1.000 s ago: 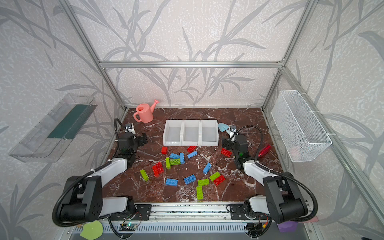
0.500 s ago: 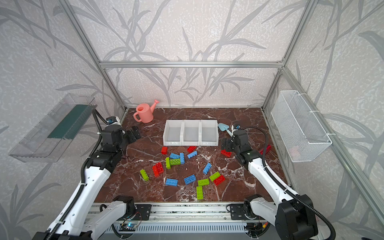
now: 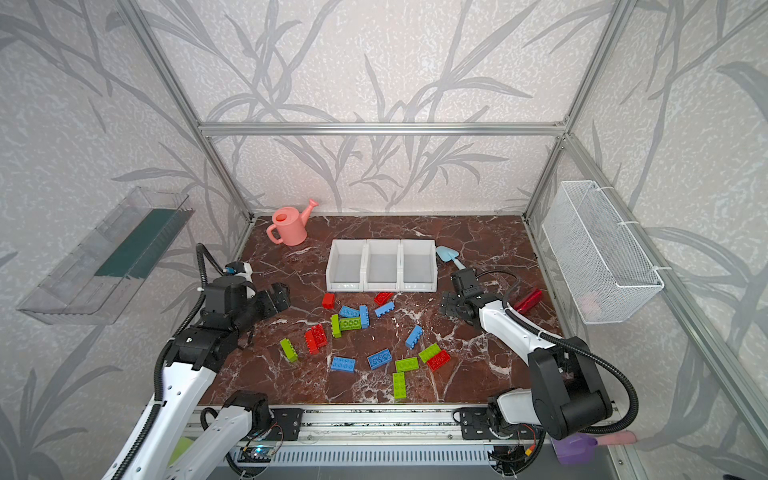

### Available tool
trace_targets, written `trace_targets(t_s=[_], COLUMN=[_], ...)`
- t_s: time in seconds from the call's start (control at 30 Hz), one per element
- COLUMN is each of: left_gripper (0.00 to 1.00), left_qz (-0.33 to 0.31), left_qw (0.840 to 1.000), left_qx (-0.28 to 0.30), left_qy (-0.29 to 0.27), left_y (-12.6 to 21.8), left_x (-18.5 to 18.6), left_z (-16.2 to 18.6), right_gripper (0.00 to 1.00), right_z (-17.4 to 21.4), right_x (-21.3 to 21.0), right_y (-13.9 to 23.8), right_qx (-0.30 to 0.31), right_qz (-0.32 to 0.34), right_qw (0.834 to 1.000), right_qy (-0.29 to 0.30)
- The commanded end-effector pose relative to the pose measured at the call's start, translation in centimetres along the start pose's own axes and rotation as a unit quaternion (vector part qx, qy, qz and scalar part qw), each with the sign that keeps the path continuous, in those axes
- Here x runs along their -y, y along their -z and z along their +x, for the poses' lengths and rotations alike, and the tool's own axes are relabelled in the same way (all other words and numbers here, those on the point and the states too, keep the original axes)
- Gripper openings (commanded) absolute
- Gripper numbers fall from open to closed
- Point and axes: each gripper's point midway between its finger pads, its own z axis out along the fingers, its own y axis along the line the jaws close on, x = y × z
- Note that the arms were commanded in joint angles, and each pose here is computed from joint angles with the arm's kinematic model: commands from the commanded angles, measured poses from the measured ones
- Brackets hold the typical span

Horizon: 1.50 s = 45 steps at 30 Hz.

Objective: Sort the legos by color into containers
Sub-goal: 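Reach the right gripper down to a red brick near the bin, then grasp the red brick with the right gripper and lift it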

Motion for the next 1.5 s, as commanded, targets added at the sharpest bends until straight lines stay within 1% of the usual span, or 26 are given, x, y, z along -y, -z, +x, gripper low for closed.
trace_targets(t_s=[0.0,0.2,0.37,0.57,0.7,0.9,1.07,1.17,1.2,1.23,1.27,1.4,1.47], left_gripper=[0.99,0.99,0.99,0.99,0.99,0.99,0.99,0.99,0.99,0.99,0.99,0.99,0.99], left_qz=[0.011,0.018,0.021,0.023,0.026,0.027,0.027,0.027,0.027,0.027,0.028,0.027,0.029], left_qw=[1.000,1.000,0.999,0.999,0.999,0.999,0.999,0.999,0.999,0.999,0.999,0.999,0.999], left_qx=[0.002,0.002,0.003,0.002,0.000,-0.001,-0.002,-0.003,-0.002,-0.002,-0.002,-0.002,-0.003], left_qy=[-0.007,-0.023,-0.033,-0.040,-0.042,-0.044,-0.044,-0.044,-0.044,-0.044,-0.044,-0.045,-0.045], left_y=[0.9,1.4,1.6,1.8,1.8,1.7,1.7,1.6,1.6,1.6,1.6,1.7,1.7], left_x=[0.5,1.1,1.4,1.6,1.8,1.9,1.9,1.9,1.9,1.9,1.9,1.9,1.9], left_z=[0.1,0.3,0.4,0.5,0.6,0.7,0.7,0.7,0.7,0.8,0.7,0.7,0.7], right_gripper=[0.99,0.99,0.99,0.99,1.00,0.92,0.80,0.70,0.68,0.64,0.62,0.61,0.61], right_z=[-1.5,-1.6,-1.3,-0.7,-0.6,0.2,0.0,-0.1,-0.2,-0.2,-0.4,-1.0,-1.9], right_x=[-0.7,-1.1,-0.4,-0.6,-0.3,0.1,0.2,0.1,0.1,0.2,0.2,-0.1,-0.8], right_y=[0.7,-0.1,-0.7,-2.0,-2.5,-4.1,-4.4,-4.3,-4.2,-4.2,-4.1,-3.1,-2.1], right_qx=[0.034,0.030,0.020,-0.005,-0.006,-0.016,-0.013,-0.013,-0.012,-0.011,-0.010,-0.006,0.004], right_qz=[0.034,0.075,0.121,0.145,0.157,0.168,0.168,0.166,0.166,0.166,0.165,0.155,0.131], right_qw=[0.997,0.990,0.979,0.974,0.971,0.970,0.973,0.975,0.975,0.976,0.977,0.981,0.987], right_qy=[-0.056,-0.114,-0.161,-0.175,-0.180,-0.175,-0.160,-0.149,-0.146,-0.142,-0.137,-0.112,-0.093])
